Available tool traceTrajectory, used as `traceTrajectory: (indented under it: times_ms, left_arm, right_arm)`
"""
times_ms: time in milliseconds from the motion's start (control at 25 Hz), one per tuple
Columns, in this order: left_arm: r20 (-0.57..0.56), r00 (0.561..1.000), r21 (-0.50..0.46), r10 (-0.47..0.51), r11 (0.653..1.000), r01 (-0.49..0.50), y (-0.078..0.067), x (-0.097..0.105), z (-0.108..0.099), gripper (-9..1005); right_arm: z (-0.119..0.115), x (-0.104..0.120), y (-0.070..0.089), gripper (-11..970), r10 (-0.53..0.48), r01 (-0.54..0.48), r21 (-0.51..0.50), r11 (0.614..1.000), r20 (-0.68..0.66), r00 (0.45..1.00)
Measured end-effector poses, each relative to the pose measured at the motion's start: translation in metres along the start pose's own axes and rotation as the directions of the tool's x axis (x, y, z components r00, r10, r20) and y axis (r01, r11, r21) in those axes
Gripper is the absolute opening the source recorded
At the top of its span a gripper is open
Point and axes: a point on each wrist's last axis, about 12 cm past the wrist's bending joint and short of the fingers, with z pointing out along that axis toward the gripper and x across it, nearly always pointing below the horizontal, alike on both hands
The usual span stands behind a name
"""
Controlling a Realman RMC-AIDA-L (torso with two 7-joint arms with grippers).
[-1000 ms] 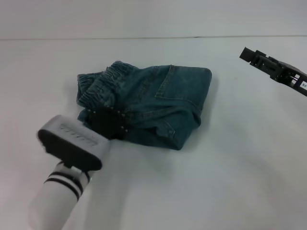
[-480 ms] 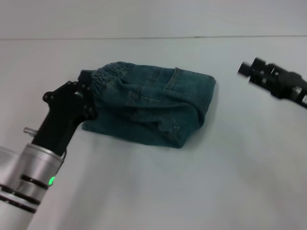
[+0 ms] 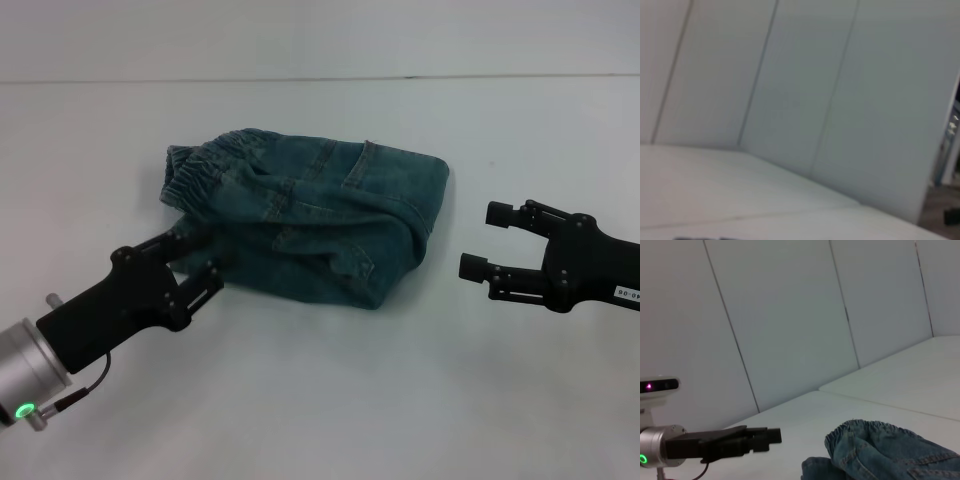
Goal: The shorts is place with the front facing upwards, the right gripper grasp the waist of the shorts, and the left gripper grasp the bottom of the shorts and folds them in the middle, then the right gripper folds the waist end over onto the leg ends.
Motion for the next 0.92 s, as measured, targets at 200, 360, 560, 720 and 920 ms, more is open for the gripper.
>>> traceTrajectory:
  times_ms: [200, 360, 560, 720, 920]
  left_arm:
    - [-0.078, 0.997, 0.03, -0.004, 1.0, 0.006, 0.007, -0.005, 0.007, 356]
    - [-0.108, 0.994, 0.007, -0.002, 1.0, 0.003, 0.013, -0.006, 0.016, 639]
    - [-0.102, 0.995, 0.028, 0.012, 1.0, -0.009, 0.016, -0.015, 0.028, 752]
    - [-0.097, 0.995, 0.04, 0.024, 0.999, -0.02, 0.018, -0.019, 0.035, 841]
    - [-0.098, 0.995, 0.055, 0.034, 0.998, -0.028, 0.021, -0.029, 0.049, 864]
  right_arm:
    - [0.003, -0.002, -0.005, 952, 0.009, -0.008, 0.029, 1.0, -0.014, 1.0]
    - [0.004, 0.0, -0.011, 951, 0.039, -0.036, 0.079, 0.996, -0.025, 0.999]
    - [0.004, 0.001, -0.014, 951, 0.054, -0.051, 0.109, 0.993, -0.027, 0.998]
    - [0.005, 0.001, -0.015, 951, 0.067, -0.064, 0.119, 0.991, -0.025, 0.997]
    - [0.006, -0.001, -0.017, 951, 0.076, -0.073, 0.127, 0.989, -0.023, 0.997]
